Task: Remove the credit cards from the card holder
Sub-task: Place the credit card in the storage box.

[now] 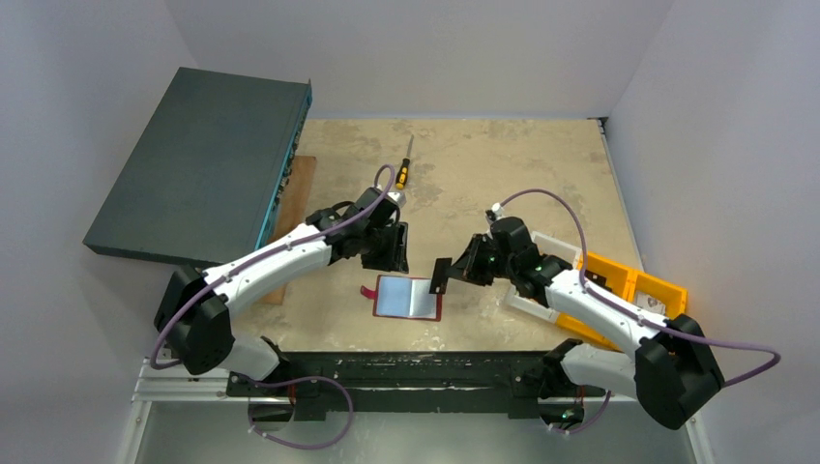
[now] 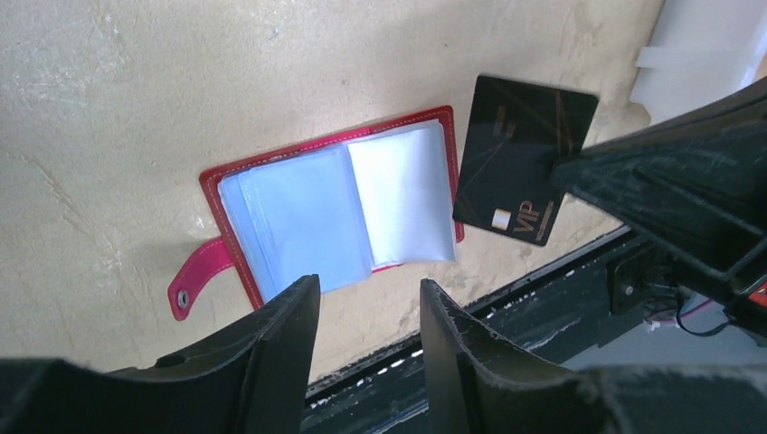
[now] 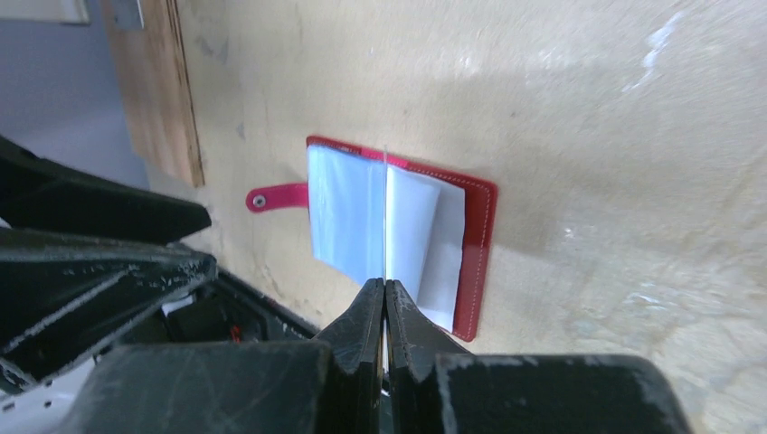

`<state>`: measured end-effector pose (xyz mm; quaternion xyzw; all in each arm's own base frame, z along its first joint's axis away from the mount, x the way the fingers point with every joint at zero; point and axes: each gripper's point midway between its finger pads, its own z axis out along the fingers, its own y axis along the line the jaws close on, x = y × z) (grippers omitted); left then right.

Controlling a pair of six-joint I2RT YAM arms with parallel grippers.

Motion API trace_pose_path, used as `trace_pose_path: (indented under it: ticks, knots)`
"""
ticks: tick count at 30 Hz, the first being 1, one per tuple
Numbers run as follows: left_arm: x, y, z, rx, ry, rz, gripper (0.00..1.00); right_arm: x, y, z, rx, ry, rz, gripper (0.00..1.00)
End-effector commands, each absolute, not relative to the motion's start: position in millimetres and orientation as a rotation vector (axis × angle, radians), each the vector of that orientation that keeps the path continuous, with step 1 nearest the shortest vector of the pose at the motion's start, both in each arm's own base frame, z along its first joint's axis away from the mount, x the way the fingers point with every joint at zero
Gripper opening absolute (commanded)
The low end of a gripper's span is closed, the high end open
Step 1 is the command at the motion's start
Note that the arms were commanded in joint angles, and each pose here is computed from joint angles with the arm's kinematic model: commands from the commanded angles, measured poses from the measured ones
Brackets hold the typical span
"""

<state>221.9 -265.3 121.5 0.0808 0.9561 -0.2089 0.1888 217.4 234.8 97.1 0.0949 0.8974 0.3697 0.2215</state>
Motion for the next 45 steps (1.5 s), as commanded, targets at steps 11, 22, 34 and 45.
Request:
trace_pose_path:
  ticks: [11, 22, 34, 45]
  knots:
    - [203, -264, 169, 0.413, 2.606, -0.718, 0.45, 250, 127, 175, 0.606, 2.341, 0.272, 0.00]
    - [187, -259, 173, 0.460, 2.597, -0.771, 0.45, 233, 33, 190, 0.846, 2.270, -0.487, 0.00]
    - [183, -254, 175, 0.490, 2.598, -0.758, 0.45, 214, -48, 181, 1.118, 2.183, -0.704, 0.00]
    - [183, -255, 174, 0.498, 2.621, -0.750, 0.45, 193, -94, 175, 1.251, 2.107, -0.889, 0.00]
